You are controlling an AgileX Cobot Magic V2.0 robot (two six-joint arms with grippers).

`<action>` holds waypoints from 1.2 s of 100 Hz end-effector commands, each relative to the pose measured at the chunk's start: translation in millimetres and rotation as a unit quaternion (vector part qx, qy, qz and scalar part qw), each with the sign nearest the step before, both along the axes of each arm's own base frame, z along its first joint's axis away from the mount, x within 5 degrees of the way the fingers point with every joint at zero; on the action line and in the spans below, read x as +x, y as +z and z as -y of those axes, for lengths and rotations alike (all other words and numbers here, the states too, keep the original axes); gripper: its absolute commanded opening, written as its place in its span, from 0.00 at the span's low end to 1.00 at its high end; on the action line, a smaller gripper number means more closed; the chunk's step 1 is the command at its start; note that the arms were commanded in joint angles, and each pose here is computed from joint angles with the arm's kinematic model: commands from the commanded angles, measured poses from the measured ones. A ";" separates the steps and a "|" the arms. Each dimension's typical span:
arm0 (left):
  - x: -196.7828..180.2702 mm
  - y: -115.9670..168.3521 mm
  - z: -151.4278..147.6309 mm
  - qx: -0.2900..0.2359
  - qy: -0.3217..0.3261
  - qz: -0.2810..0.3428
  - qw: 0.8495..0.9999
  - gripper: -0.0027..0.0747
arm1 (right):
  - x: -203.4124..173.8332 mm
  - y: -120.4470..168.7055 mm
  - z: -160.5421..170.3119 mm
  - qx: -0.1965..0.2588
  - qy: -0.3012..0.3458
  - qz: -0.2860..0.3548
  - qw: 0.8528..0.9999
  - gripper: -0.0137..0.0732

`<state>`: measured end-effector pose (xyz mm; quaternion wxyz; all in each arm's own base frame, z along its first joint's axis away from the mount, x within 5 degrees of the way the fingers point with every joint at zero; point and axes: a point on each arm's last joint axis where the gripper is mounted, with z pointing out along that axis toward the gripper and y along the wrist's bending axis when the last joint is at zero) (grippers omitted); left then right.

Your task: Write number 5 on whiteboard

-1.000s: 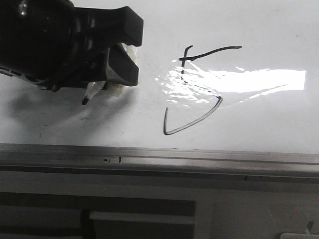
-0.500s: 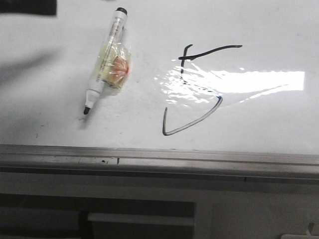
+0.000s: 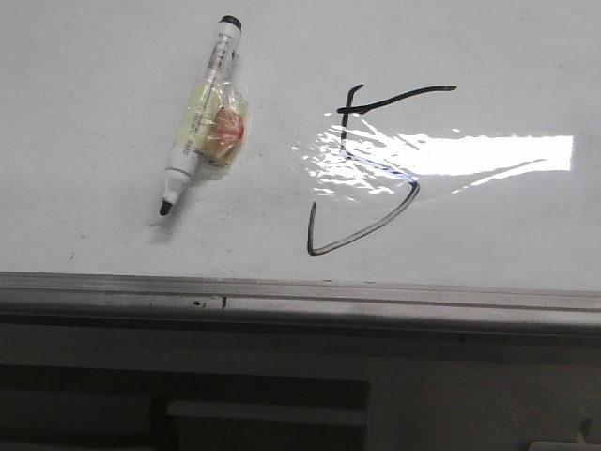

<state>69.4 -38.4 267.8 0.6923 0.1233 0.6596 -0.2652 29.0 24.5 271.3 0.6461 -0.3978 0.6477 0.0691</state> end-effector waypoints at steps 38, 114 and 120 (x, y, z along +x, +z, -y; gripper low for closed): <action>-5.1 6.8 -7.1 -0.020 0.005 0.026 0.999 0.01 | -4.5 14.2 4.5 0.044 -0.008 0.058 0.997 0.08; -16.8 -37.9 -11.9 0.089 0.053 0.103 0.989 0.01 | -4.5 14.2 4.5 0.044 -0.008 0.058 0.997 0.08; -17.4 -47.3 -13.9 0.087 0.066 0.077 0.991 0.01 | -4.5 14.2 4.5 0.044 -0.008 0.058 0.997 0.08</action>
